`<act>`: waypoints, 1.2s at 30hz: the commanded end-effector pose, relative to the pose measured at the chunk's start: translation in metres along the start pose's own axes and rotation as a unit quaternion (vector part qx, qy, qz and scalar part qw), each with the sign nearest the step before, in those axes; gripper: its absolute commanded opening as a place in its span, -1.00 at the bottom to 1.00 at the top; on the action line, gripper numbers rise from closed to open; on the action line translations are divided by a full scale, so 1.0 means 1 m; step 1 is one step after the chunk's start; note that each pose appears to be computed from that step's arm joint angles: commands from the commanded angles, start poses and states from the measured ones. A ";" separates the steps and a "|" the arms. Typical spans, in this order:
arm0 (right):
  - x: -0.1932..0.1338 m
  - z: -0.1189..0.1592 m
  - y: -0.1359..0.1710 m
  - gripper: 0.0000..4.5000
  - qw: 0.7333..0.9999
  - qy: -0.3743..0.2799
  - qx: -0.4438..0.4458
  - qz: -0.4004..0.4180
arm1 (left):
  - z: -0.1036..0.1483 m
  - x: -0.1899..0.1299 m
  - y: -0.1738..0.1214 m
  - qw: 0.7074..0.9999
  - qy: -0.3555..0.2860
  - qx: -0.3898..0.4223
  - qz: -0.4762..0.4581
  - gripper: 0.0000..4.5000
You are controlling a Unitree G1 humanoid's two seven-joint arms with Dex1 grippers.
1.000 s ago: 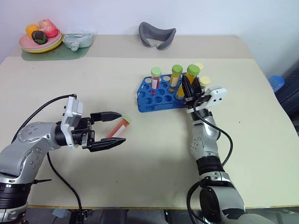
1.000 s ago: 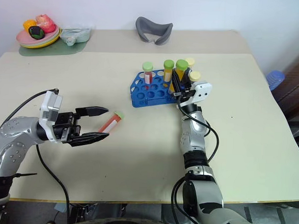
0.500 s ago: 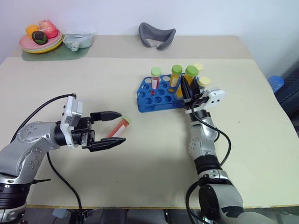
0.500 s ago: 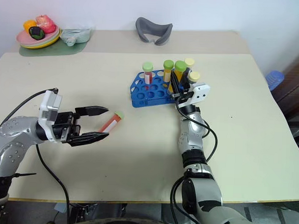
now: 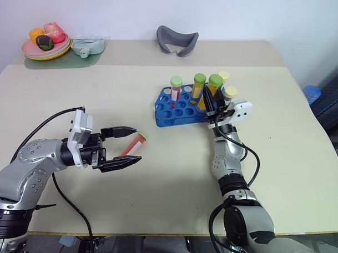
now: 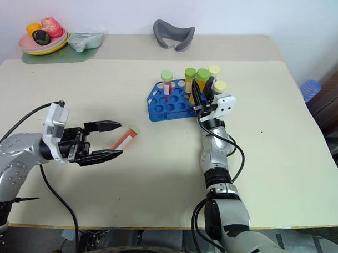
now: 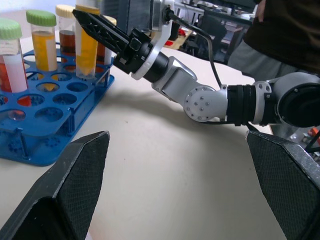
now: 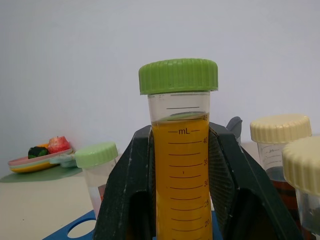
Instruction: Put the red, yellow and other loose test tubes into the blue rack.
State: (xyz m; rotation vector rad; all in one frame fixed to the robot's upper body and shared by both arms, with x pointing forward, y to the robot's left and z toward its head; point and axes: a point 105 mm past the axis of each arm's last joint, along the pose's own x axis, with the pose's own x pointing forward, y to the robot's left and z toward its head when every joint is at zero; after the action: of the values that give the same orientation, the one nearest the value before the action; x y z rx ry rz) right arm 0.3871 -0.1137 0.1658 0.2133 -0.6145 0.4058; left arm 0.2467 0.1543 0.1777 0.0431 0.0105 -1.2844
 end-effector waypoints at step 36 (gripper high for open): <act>-0.013 -0.020 -0.003 -0.66 0.999 0.043 0.002 0.004 | 0.008 0.010 0.006 0.997 -0.018 0.036 0.061 1.00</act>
State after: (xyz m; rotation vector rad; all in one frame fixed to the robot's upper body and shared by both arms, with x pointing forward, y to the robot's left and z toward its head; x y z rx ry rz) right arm 0.3888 -0.1109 0.1627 0.1860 -0.6057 0.4339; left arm 0.2595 0.1488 0.1751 0.0481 -0.0158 -1.1466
